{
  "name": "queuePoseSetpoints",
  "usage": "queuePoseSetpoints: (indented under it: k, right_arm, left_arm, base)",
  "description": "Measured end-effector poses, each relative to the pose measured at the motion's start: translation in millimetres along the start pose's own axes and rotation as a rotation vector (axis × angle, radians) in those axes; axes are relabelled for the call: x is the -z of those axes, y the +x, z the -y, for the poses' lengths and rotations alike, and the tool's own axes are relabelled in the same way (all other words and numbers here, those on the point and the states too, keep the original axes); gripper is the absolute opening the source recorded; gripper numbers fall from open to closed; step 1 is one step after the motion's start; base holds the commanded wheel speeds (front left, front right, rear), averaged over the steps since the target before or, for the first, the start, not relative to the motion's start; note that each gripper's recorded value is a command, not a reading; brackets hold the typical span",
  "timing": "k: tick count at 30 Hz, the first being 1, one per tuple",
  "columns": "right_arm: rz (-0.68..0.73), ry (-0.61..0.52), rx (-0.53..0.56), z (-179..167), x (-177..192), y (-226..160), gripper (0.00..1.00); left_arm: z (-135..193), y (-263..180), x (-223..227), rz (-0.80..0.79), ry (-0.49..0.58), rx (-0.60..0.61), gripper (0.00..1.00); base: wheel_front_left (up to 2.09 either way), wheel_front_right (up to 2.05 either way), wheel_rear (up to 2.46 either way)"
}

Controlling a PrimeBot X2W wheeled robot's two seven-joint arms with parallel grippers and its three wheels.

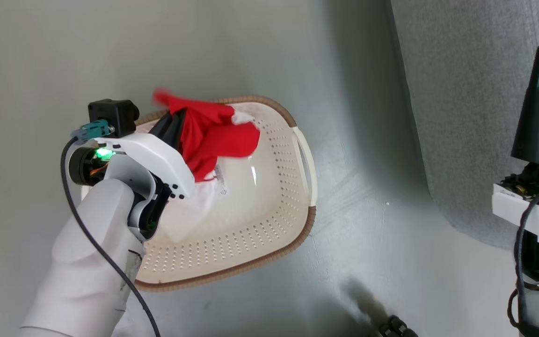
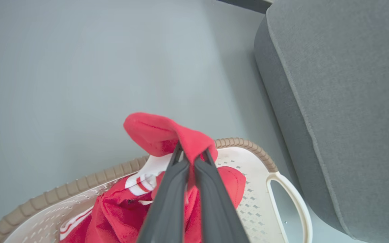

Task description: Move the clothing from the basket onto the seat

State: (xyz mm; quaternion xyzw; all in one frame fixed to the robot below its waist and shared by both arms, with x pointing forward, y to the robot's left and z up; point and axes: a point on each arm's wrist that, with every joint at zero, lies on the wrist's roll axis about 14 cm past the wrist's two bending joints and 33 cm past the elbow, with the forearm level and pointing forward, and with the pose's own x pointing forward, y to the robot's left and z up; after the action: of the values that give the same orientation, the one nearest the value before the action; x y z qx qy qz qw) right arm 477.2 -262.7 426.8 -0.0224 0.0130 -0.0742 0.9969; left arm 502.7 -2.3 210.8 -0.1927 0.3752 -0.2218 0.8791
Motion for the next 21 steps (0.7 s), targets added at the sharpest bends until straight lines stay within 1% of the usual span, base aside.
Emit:
queuePoseSetpoints:
  k: [5, 11, 21]
  right_arm:
    - [0.026, 0.011, -0.022, -8, -11, 0, 1.00]
    - [0.060, 0.023, -0.041, -15, -27, 0, 1.00]
    - [0.115, 0.055, -0.070, -25, -54, -7, 1.00]
  left_arm:
    - [10, -14, -39, 0.138, -0.015, 0.018, 0.00]
    - [22, -38, -76, 0.271, -0.054, 0.035, 0.00]
    - [35, -88, -130, 0.446, -0.053, 0.057, 0.00]
  base:
    - [0.00, 0.00, 0.00]
    - [0.00, 0.00, 0.00]
    - [0.00, 0.00, 0.00]
